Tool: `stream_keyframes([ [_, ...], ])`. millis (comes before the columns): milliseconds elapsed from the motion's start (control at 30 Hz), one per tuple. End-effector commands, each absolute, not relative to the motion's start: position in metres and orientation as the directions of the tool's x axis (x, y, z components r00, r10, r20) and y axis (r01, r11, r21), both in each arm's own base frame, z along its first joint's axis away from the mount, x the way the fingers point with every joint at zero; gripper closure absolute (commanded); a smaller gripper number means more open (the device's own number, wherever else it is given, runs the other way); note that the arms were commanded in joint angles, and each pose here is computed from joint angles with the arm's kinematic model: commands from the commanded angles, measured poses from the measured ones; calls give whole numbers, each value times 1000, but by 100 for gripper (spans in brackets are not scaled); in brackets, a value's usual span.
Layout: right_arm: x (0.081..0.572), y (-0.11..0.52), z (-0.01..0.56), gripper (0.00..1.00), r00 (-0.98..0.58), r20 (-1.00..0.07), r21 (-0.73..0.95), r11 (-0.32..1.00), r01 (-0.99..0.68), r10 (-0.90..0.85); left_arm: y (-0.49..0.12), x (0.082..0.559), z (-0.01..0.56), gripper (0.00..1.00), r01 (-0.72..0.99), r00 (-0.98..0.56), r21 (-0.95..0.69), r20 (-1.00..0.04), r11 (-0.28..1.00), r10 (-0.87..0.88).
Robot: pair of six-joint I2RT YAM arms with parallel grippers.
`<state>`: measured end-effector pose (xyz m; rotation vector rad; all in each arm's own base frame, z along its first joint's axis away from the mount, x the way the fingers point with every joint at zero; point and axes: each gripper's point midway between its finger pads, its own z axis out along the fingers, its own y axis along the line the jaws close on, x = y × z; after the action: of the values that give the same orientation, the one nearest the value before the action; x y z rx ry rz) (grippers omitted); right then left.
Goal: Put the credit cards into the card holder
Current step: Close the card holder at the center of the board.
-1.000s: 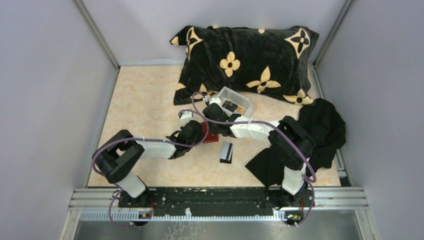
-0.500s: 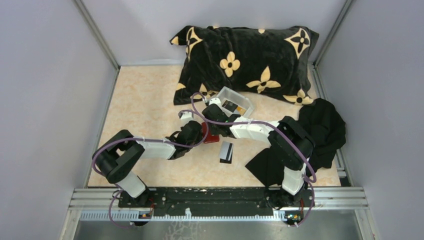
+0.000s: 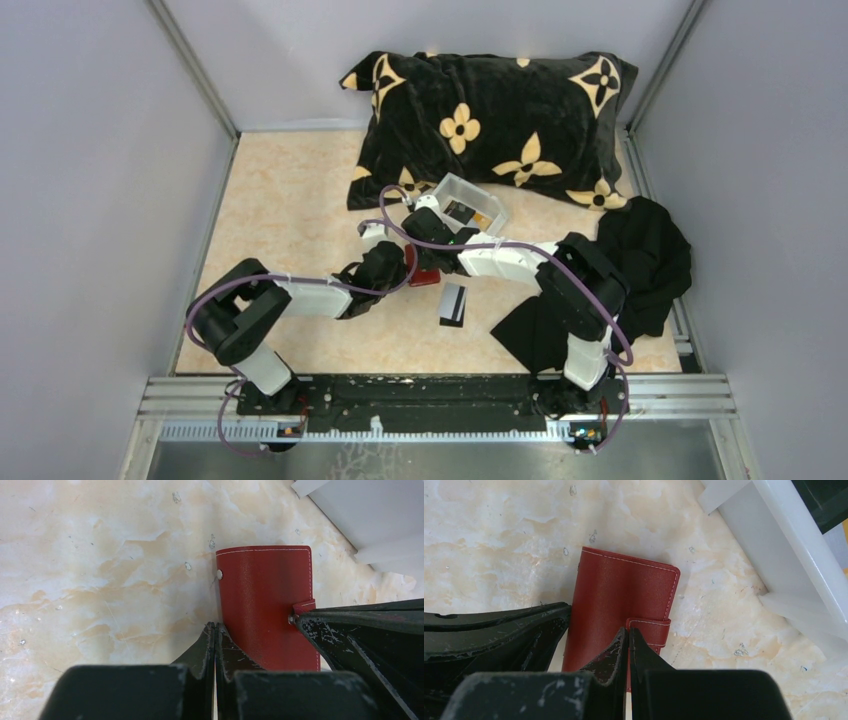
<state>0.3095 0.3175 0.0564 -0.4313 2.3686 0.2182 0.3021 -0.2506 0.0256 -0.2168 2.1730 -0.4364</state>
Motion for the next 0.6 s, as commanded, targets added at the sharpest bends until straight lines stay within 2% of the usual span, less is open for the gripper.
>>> stream_keyframes([
  [0, 314, 338, 71, 100, -663, -708, 54, 918, -394, -243, -257, 302, 24, 100, 21, -609, -402, -731, 916, -307],
  [567, 316, 315, 77, 100, -638, -732, -4, 938, -348, -240, -257, 300, 21, 100, 21, -615, -401, -728, 916, -304],
])
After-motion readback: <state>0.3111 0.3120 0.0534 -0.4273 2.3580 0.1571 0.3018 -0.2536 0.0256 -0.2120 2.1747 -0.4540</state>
